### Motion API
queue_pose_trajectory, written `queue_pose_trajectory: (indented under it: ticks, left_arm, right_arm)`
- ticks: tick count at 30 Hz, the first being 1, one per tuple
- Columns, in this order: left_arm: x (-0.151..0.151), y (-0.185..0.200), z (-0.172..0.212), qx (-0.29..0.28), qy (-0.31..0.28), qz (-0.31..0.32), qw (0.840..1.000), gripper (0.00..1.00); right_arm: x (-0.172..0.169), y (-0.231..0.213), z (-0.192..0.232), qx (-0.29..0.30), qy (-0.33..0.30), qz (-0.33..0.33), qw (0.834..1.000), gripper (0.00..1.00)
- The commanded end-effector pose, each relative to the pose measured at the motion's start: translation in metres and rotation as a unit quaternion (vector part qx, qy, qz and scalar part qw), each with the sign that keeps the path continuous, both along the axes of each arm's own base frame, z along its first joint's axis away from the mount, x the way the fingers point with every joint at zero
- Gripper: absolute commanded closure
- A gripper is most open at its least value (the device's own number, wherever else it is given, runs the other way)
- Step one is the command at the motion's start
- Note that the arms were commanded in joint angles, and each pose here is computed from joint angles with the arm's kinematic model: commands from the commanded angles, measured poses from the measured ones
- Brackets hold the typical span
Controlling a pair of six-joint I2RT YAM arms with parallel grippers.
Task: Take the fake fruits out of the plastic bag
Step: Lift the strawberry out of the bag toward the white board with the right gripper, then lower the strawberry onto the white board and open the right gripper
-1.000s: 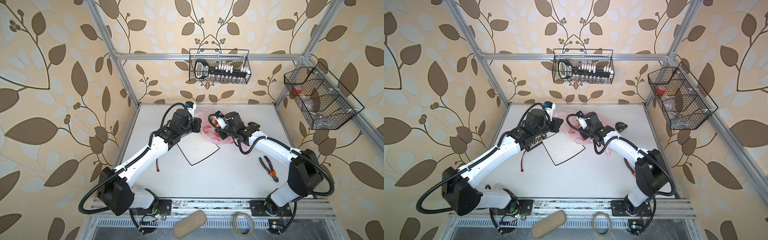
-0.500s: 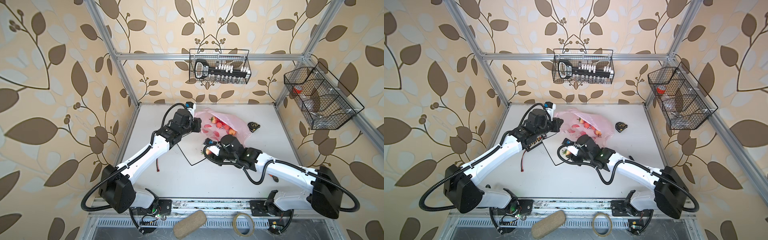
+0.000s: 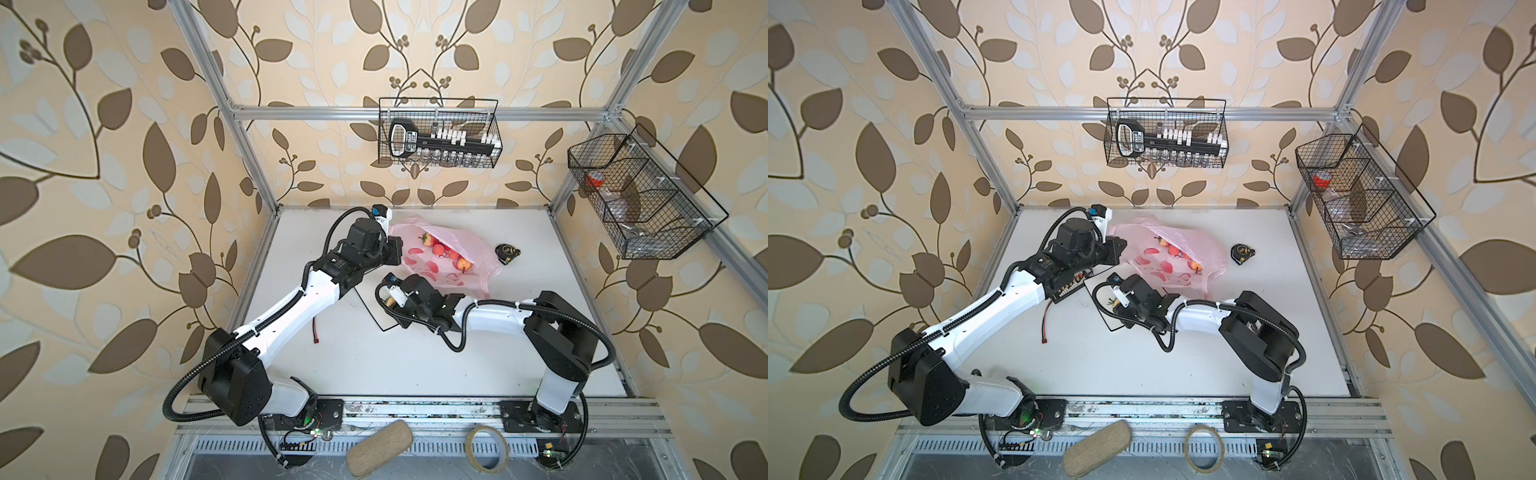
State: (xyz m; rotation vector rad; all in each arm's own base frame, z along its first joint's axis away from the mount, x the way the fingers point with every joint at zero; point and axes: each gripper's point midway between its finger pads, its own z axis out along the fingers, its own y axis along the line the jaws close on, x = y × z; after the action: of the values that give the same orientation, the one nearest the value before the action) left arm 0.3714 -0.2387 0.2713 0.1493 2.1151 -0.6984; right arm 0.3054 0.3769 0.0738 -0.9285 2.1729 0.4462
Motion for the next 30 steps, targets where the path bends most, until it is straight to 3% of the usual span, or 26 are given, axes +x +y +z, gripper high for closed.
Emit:
queue_pose_trajectory:
  ticks: [1,10,20,30]
  left_arm:
    - [0.004,0.008,0.022,-0.008,-0.027,0.015,0.999,1.00]
    - [0.003,0.011,0.026,-0.007,-0.032,0.019,0.999,1.00]
    - [0.001,0.009,0.029,-0.004,-0.039,0.009,0.999,1.00]
    - [0.004,0.010,0.027,-0.004,-0.039,0.014,0.999,1.00]
  right_arm:
    - [0.013,0.007,-0.004,0.007,0.003,-0.030,1.000,0.70]
    - [0.007,0.013,-0.035,-0.002,0.048,-0.023,0.999,0.60]
    - [0.003,0.012,-0.006,0.016,0.013,-0.010,1.000,0.32]
    - [-0.062,-0.013,0.053,0.047,-0.042,0.089,0.994,0.33]
